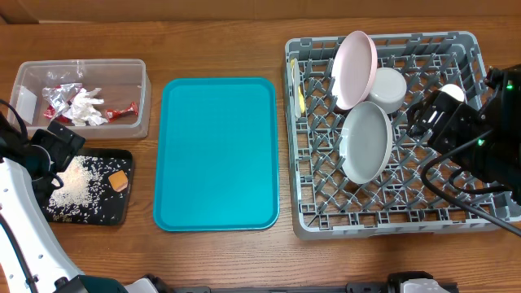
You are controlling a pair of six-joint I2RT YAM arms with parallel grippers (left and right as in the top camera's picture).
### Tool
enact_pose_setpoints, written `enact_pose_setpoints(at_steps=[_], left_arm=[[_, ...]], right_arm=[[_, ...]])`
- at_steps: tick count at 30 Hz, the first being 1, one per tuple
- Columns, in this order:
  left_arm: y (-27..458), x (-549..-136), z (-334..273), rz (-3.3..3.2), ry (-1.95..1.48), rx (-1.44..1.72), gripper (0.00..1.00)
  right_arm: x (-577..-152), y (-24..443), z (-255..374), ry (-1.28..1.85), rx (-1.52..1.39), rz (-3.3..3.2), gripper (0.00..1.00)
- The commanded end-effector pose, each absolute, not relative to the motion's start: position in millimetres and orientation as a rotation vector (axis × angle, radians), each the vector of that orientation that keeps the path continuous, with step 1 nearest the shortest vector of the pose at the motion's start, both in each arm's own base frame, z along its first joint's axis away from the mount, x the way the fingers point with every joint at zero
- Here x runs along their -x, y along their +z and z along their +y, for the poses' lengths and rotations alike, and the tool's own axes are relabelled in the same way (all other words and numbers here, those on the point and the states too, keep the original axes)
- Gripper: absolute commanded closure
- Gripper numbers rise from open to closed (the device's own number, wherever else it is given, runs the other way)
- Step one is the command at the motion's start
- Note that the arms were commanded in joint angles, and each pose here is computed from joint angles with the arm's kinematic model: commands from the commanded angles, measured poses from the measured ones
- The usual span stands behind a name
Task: Sort waste into correct bins and load items into the dishwasher rack
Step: 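Open the right gripper and withdraw it to the right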
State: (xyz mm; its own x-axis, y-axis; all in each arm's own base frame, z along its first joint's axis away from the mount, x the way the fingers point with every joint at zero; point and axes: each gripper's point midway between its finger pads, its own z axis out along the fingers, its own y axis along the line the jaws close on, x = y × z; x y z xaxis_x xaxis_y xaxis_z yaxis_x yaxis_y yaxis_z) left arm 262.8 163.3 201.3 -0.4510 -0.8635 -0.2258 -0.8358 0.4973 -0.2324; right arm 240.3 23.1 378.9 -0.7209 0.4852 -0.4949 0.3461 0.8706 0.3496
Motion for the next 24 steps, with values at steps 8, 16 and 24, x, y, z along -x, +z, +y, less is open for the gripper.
enact_pose_setpoints(at_steps=[8,16,24], left_arm=[[199.9,-263.1,164.0,2.446,-0.124,1.408,0.00],[199.9,-263.1,164.0,2.446,-0.124,1.408,0.00],[199.8,-263.1,164.0,2.446,-0.124,1.409,0.00]], right_arm=[[-229.1,368.2,4.7,0.255,-0.610,2.354,0.00],[-244.6,323.8,2.4,0.278,-0.438,2.169,0.00],[-249.3,262.4,9.6,0.334,-0.336,1.952,0.00]])
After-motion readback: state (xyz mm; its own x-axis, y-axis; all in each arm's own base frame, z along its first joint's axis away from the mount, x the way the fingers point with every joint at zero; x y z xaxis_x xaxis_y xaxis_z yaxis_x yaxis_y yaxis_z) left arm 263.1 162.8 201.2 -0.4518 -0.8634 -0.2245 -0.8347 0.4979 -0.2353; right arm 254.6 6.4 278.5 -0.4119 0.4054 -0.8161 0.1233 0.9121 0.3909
